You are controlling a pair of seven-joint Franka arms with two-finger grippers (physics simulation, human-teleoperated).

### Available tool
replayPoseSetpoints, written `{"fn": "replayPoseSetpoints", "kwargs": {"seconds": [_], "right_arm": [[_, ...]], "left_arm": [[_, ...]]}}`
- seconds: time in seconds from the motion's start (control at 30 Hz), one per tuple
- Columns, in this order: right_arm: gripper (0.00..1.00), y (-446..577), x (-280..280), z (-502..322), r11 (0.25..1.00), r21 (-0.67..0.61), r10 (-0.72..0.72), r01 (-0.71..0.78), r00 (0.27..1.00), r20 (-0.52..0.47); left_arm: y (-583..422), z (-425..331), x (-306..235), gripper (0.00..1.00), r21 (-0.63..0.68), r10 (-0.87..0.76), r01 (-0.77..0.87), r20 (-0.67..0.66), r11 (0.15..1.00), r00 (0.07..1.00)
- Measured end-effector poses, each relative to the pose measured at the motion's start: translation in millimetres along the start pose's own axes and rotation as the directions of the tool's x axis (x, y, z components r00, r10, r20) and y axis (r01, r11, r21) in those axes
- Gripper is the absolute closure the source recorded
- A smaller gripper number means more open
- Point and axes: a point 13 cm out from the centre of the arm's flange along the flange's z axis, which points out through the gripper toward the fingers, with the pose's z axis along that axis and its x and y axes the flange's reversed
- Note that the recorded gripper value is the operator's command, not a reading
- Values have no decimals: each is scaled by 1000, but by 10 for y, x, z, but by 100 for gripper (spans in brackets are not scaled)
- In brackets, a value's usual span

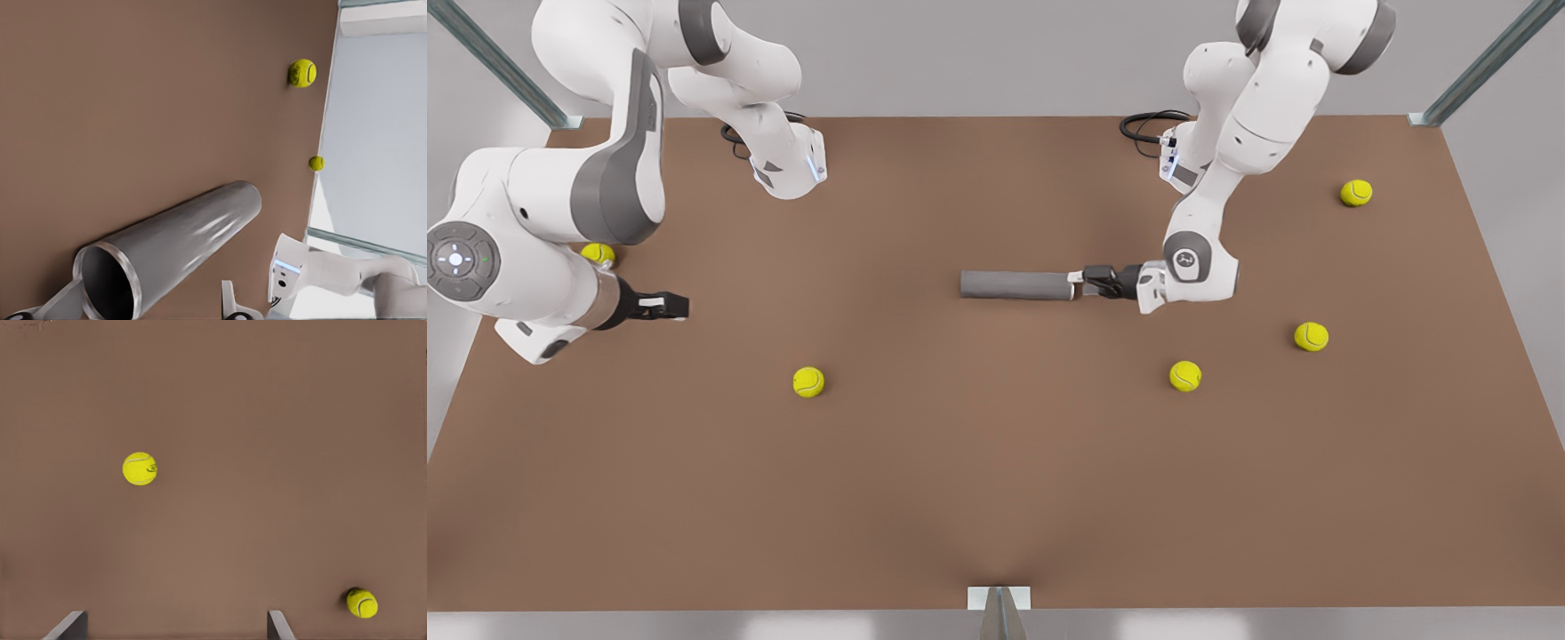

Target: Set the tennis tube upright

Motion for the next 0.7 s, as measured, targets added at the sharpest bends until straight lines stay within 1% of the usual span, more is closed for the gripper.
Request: {"fn": "replayPoseSetpoints", "kwargs": {"seconds": [0.27,0.7], "right_arm": [[0,27,21,-4,1000,4,28,-28,1000,-5],[0,28,30,-5,998,4,58,-58,998,-9]], "left_arm": [[-63,196,106,0,10,103,-103,-21,995,994],[-76,563,306,0,49,163,-160,-67,986,984]]}}
